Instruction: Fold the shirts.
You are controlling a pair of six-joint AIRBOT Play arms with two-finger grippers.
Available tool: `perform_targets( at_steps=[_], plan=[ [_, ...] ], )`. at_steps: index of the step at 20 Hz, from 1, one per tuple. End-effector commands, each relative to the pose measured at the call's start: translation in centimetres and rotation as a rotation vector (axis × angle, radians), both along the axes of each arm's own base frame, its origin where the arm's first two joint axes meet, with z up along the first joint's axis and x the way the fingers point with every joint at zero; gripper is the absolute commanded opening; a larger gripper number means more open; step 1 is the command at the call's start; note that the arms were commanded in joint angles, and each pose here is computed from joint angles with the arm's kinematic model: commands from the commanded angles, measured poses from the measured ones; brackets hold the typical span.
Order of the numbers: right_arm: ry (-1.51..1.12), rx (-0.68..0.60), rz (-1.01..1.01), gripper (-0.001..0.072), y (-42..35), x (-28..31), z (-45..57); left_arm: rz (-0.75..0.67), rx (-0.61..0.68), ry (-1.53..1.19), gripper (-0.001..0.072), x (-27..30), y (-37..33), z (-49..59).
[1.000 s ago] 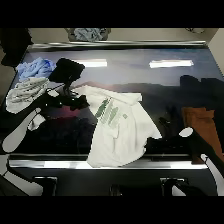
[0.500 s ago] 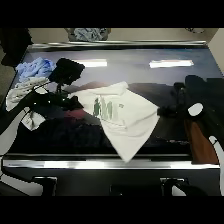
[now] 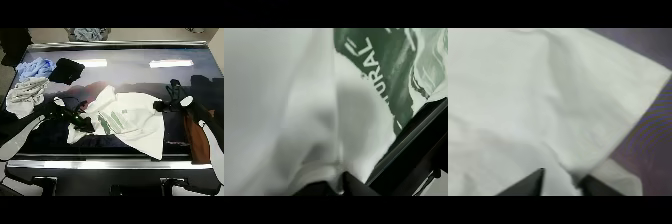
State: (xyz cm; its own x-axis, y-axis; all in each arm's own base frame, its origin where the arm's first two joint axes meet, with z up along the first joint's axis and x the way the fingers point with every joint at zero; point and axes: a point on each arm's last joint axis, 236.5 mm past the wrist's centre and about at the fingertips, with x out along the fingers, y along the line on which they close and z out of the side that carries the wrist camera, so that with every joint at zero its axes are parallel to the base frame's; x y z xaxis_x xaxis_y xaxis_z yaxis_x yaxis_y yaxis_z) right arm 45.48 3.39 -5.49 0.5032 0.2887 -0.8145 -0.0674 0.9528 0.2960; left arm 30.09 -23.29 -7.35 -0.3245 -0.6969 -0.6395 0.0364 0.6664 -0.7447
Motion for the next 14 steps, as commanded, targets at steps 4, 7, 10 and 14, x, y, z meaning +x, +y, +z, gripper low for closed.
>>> perform_targets(
  at_steps=[4, 7, 10, 14],
  plan=[
    [-0.088, -0.258, 0.294, 0.0628, -1.5, -1.2, 8.8, 0.093, -0.156, -0.155, 0.05, 4.8, 4.0, 10.4],
    [0.079, -0.377, 0.319, 0.0631, -6.0, -5.8, 9.8, 0.246, -0.05, -0.351, 0.0612, 7.0, 12.1, 15.1],
    [0.296, -0.219, 0.249, 0.063, -9.0, -11.5, 7.3, 0.318, 0.324, -0.308, 0.0612, 3.7, 21.8, 11.5],
    [0.529, -0.048, 0.258, 0.0629, -9.0, -19.1, 2.6, 0.275, 0.216, -0.212, 0.0613, -2.2, 19.1, 5.7]
  ],
)
